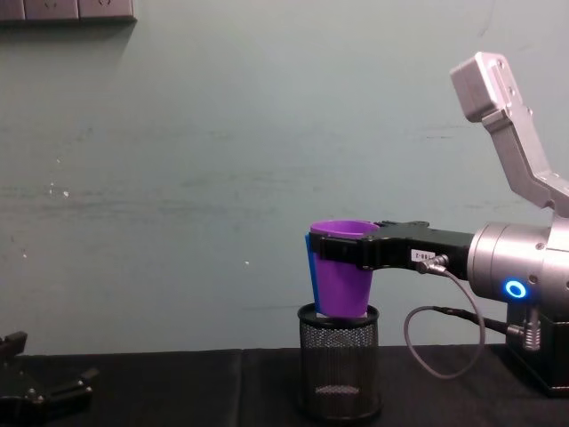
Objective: Pick up one cup with a gripper and tap it against the other cup.
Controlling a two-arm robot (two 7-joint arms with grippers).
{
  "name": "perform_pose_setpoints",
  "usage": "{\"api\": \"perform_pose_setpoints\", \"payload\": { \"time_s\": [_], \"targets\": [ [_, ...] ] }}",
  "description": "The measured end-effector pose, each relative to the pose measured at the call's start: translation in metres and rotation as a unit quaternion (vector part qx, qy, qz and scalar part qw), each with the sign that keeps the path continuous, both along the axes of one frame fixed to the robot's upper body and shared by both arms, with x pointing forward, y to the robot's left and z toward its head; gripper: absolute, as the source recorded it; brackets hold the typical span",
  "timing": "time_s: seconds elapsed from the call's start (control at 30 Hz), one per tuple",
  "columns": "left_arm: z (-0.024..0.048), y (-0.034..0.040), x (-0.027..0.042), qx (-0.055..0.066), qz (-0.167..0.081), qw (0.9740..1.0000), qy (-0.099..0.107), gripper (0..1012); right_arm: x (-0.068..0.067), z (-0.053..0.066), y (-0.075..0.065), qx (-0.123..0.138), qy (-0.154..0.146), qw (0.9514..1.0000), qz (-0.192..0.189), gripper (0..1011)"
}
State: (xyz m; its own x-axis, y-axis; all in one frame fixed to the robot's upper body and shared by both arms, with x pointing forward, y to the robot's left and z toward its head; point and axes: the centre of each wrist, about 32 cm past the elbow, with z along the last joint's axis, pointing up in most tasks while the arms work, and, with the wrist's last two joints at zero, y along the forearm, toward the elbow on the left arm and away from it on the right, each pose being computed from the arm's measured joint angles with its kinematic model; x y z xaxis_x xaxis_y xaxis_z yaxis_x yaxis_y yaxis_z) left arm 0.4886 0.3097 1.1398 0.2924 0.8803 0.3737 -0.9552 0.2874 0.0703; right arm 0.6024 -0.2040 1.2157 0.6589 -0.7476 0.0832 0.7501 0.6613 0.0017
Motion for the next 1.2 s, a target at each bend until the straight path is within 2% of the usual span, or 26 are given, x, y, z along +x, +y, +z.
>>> {"api": "perform_pose_setpoints", "payload": {
  "time_s": [1.2],
  "targets": [
    [0.0000, 0.0000, 0.0000, 0.000, 0.000, 1.0000, 0.000, 1000, 0.0000, 0.0000, 0.0000, 0.000, 0.000, 1.0000, 0.000, 718]
  ]
}}
